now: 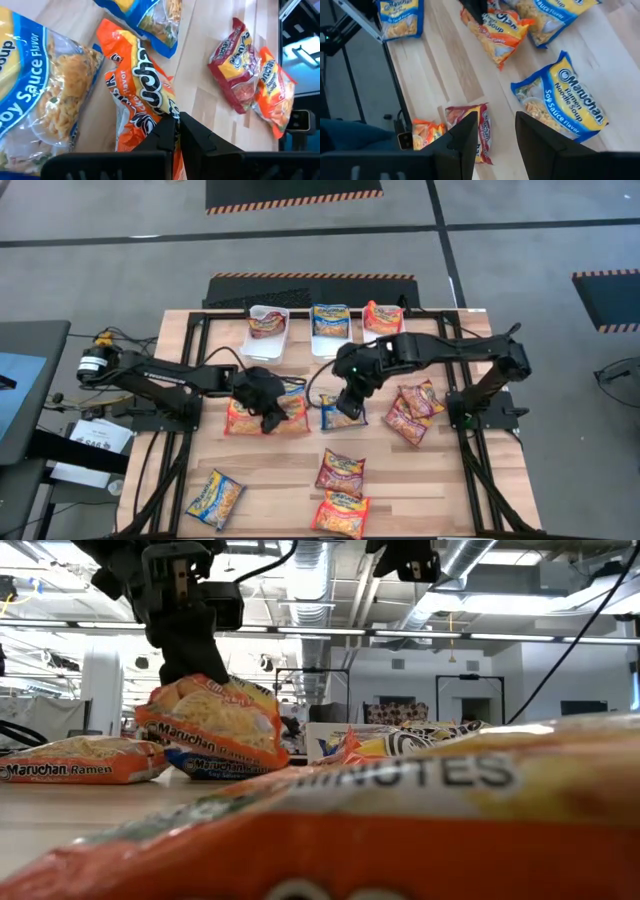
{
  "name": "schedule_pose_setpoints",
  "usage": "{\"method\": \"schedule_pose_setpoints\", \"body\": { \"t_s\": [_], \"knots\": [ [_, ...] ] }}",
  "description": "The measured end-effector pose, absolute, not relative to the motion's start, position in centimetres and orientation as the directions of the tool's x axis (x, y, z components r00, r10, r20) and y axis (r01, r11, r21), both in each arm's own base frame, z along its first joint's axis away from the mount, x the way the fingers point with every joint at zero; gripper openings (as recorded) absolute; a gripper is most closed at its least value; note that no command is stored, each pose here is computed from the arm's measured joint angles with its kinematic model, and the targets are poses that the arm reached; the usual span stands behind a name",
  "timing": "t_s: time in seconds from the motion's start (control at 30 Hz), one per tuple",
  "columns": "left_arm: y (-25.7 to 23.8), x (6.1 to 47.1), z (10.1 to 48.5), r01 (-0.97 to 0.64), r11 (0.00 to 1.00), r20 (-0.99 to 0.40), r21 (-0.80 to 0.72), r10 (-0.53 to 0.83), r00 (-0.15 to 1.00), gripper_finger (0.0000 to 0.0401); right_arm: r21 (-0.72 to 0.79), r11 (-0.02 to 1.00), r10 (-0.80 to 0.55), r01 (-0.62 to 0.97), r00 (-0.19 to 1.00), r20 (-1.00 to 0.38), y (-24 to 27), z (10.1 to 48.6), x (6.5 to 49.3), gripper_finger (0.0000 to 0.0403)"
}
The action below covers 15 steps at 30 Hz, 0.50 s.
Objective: Sort Maruchan noodles
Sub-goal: Put the top right orange noodle pack into the top right white bin
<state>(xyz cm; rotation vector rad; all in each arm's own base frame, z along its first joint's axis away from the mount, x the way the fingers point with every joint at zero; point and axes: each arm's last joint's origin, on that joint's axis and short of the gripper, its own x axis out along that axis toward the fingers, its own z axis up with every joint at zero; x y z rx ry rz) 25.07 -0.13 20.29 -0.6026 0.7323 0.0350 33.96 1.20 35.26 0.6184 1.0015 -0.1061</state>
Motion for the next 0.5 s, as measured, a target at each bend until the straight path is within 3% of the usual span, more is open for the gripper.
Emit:
{"method": "schedule_pose_setpoints", "body": {
  "t_s": [0.5],
  "knots": [
    [0.2,25.5,21.6,-0.184,0.902,-0.636,-0.392,-0.121,0.762,0.0,0.408,0.887,0.201,0.217,0.615,-0.763,-2.8,33.9,36.4,0.0178]
  ]
}}
